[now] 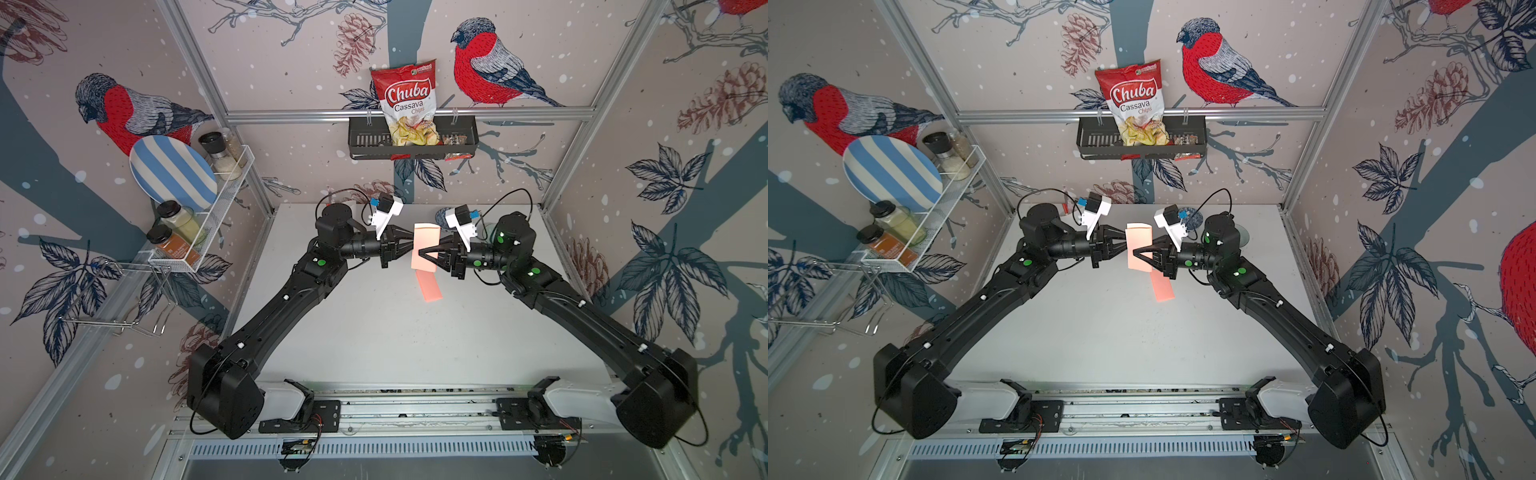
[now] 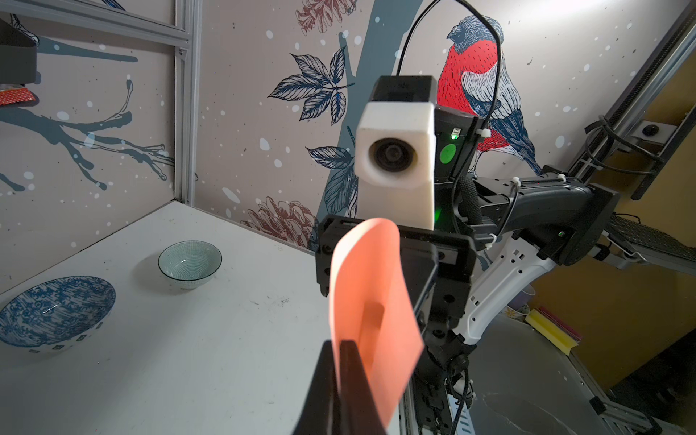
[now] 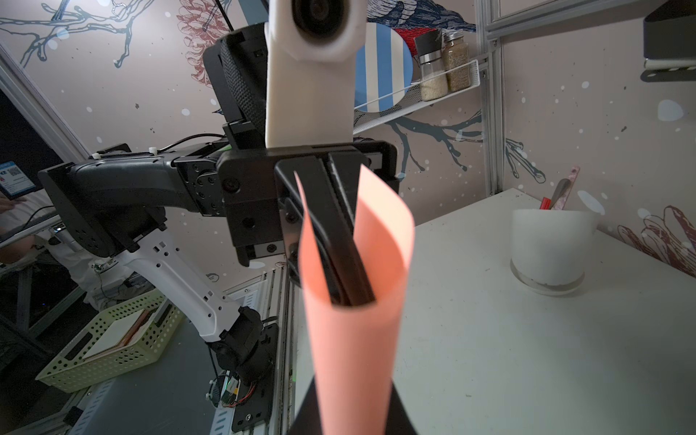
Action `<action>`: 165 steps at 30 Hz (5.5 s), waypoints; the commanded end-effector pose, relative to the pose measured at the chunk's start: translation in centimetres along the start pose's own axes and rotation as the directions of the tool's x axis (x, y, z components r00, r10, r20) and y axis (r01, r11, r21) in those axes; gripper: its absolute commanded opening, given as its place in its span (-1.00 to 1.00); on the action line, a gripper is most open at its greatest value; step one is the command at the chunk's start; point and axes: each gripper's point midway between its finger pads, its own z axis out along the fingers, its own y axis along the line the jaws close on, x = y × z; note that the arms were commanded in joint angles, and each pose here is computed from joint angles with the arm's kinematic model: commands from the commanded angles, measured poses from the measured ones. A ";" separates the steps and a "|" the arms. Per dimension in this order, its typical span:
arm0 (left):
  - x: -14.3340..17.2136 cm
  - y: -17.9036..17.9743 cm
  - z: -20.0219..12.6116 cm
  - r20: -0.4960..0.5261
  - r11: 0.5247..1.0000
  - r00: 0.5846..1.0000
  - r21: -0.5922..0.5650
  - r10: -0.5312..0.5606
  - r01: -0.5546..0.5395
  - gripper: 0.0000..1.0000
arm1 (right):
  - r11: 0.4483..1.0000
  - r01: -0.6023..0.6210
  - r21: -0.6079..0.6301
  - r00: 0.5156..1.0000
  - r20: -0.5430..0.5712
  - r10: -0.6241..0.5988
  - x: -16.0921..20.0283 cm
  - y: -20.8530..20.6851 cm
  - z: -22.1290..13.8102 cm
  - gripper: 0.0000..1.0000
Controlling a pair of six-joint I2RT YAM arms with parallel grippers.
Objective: Fold the square paper along the opposite sides
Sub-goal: Fold the paper.
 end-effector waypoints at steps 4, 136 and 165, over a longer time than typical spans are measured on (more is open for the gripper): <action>-0.8 -0.5 0.0 0.027 0.999 0.999 0.013 0.047 -0.048 -1.00 | 0.999 0.041 -0.012 0.999 0.025 -0.041 -0.8 0.4 0.0 -0.62; -0.8 -0.6 -0.1 0.042 0.999 0.998 0.017 0.040 -0.041 -1.00 | 0.998 0.065 -0.018 0.997 0.040 -0.064 -1.0 0.9 0.1 -0.63; -0.6 -0.6 -0.1 0.040 0.999 0.999 0.017 0.036 -0.037 -1.00 | 0.998 0.067 -0.015 0.997 0.040 -0.067 -1.0 0.9 0.1 -0.63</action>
